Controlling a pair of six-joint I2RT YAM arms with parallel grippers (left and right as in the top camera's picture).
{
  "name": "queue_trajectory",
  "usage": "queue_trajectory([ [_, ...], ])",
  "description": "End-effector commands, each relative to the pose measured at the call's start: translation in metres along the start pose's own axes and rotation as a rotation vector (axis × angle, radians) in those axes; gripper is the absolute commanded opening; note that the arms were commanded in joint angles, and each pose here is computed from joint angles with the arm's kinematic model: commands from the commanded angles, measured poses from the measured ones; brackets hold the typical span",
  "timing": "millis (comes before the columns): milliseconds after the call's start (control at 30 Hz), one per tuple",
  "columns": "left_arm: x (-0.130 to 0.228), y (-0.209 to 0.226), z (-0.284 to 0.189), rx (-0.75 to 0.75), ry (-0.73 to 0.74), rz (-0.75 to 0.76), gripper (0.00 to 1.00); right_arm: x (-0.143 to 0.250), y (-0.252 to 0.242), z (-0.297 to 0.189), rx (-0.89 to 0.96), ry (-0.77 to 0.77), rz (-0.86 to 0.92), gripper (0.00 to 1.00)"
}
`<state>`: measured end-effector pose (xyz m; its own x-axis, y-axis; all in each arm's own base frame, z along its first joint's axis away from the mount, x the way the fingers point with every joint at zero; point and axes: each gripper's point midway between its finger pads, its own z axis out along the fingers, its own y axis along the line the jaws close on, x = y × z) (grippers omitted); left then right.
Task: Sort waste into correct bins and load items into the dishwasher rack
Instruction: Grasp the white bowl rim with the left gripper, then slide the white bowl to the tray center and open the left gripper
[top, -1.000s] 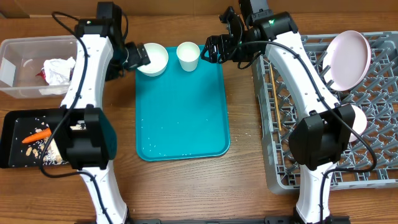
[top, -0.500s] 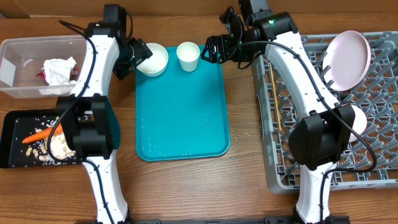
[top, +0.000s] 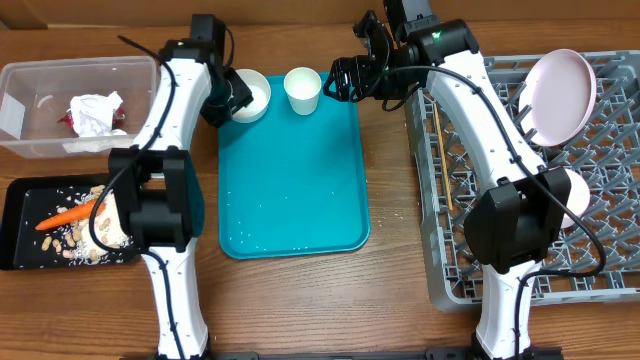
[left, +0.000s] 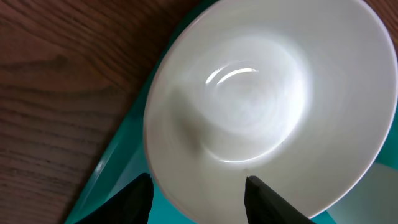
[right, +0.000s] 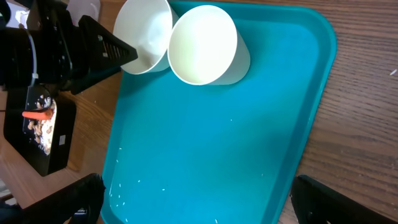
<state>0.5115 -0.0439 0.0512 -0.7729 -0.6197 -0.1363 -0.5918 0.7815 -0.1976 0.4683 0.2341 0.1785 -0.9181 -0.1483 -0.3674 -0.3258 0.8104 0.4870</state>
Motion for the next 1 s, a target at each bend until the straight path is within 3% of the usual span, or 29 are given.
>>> queue_trajectory([
  [0, -0.005, 0.006, 0.003, -0.07, -0.057, -0.03, 0.52, -0.012, 0.015, -0.024, -0.01, -0.062, -0.03, 1.0],
  [233, 0.0, 0.009, 0.007, -0.075, -0.048, -0.171, 0.55, -0.012, 0.015, -0.024, -0.01, -0.062, -0.03, 1.0],
  [733, 0.017, 0.015, 0.018, -0.091, 0.01, -0.236, 0.51, -0.012, 0.015, -0.024, -0.01, -0.062, -0.03, 1.0],
  [900, 0.021, 0.017, 0.02, -0.102, 0.02, -0.234, 0.33, -0.012, 0.015, -0.024, -0.01, -0.062, -0.03, 1.0],
  [967, 0.022, 0.019, 0.02, -0.107, 0.024, -0.234, 0.19, -0.012, 0.015, -0.024, -0.01, -0.062, -0.03, 1.0],
])
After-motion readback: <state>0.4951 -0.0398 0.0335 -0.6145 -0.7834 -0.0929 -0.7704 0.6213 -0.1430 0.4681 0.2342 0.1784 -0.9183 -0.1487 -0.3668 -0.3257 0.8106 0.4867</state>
